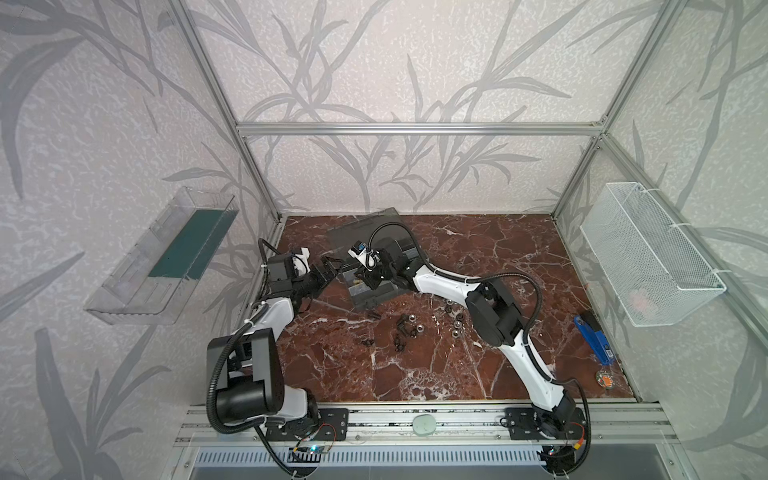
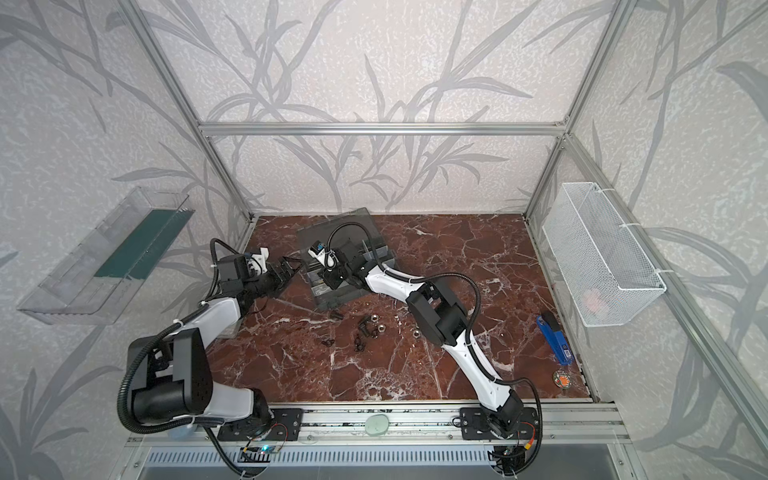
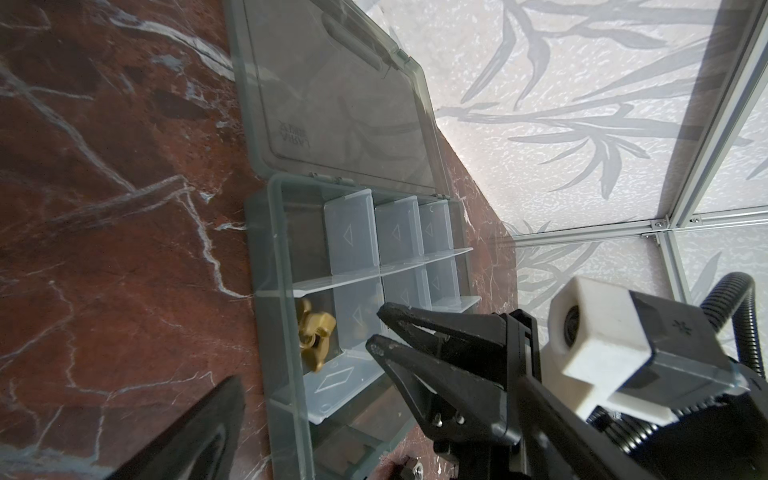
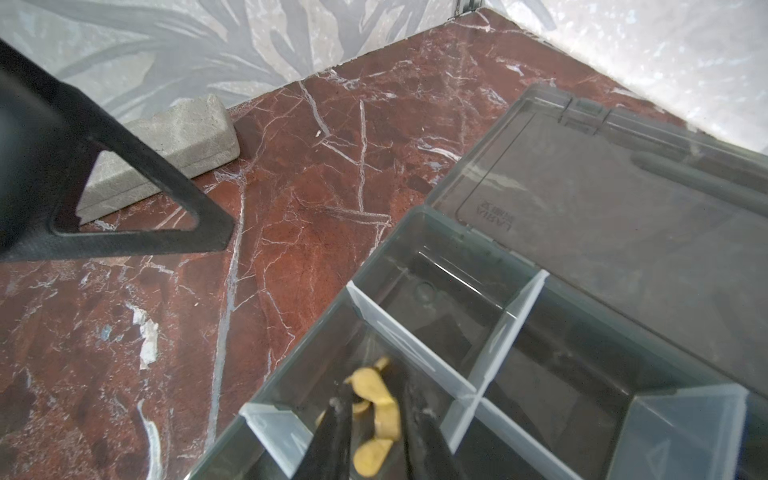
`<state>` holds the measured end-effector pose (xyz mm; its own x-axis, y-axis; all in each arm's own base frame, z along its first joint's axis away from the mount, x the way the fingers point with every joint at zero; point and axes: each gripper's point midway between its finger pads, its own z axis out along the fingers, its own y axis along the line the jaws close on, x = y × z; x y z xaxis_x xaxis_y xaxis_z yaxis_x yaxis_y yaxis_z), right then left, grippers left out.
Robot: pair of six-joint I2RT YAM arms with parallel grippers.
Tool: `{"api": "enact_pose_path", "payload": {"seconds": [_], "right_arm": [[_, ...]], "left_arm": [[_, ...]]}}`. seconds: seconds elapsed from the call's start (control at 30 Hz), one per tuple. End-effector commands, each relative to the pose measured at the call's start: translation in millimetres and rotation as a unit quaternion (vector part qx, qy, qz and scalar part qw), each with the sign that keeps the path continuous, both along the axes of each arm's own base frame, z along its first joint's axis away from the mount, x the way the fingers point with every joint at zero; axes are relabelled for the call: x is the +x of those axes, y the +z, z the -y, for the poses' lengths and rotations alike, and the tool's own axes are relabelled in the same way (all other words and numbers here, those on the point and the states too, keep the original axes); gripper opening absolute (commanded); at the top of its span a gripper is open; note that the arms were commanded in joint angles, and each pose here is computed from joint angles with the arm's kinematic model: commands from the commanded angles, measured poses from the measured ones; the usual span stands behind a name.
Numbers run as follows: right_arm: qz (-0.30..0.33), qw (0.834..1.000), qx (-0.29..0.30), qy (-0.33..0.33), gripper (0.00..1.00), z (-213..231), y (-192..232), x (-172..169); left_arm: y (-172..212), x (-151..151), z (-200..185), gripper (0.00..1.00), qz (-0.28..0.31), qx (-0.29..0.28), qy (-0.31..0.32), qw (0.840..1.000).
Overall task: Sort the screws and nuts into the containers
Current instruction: 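Lower the brass wing nut into the compartment and open the right gripper, then move the right gripper back over the black wing nut on the table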
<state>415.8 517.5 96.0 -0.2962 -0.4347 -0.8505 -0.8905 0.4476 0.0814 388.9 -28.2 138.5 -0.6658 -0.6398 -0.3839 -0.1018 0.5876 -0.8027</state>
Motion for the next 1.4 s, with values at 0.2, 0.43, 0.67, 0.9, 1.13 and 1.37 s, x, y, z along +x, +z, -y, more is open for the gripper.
{"api": "enact_pose_path", "payload": {"seconds": [0.2, 0.43, 0.67, 0.9, 1.13, 1.37], "right_arm": [[0.016, 1.0, 0.002, 0.015, 0.46, -4, 15, -3], [0.055, 0.997, 0.031, 0.033, 0.56, 8, 56, -19], [0.099, 0.995, -0.013, 0.026, 0.6, 45, 76, -32], [0.096, 0.991, -0.089, 0.011, 0.62, 91, 66, -54], [0.078, 0.99, -0.117, -0.022, 0.63, 131, 51, -76], [0.071, 0.984, -0.155, -0.05, 0.64, 161, 28, -86]], "left_arm": [[-1, -2, 0, 1.0, 0.001, -0.006, 0.0, 1.0], [-1, -3, -1, 1.0, -0.003, -0.003, 0.002, 1.0], [-4, -4, -4, 0.99, -0.022, 0.003, 0.012, 1.0], [-4, -7, -5, 0.99, -0.036, 0.016, 0.018, 0.999], [-4, -9, -3, 0.99, -0.052, 0.024, 0.019, 0.998], [1, -7, 2, 0.99, -0.056, 0.028, 0.011, 0.998]]}}
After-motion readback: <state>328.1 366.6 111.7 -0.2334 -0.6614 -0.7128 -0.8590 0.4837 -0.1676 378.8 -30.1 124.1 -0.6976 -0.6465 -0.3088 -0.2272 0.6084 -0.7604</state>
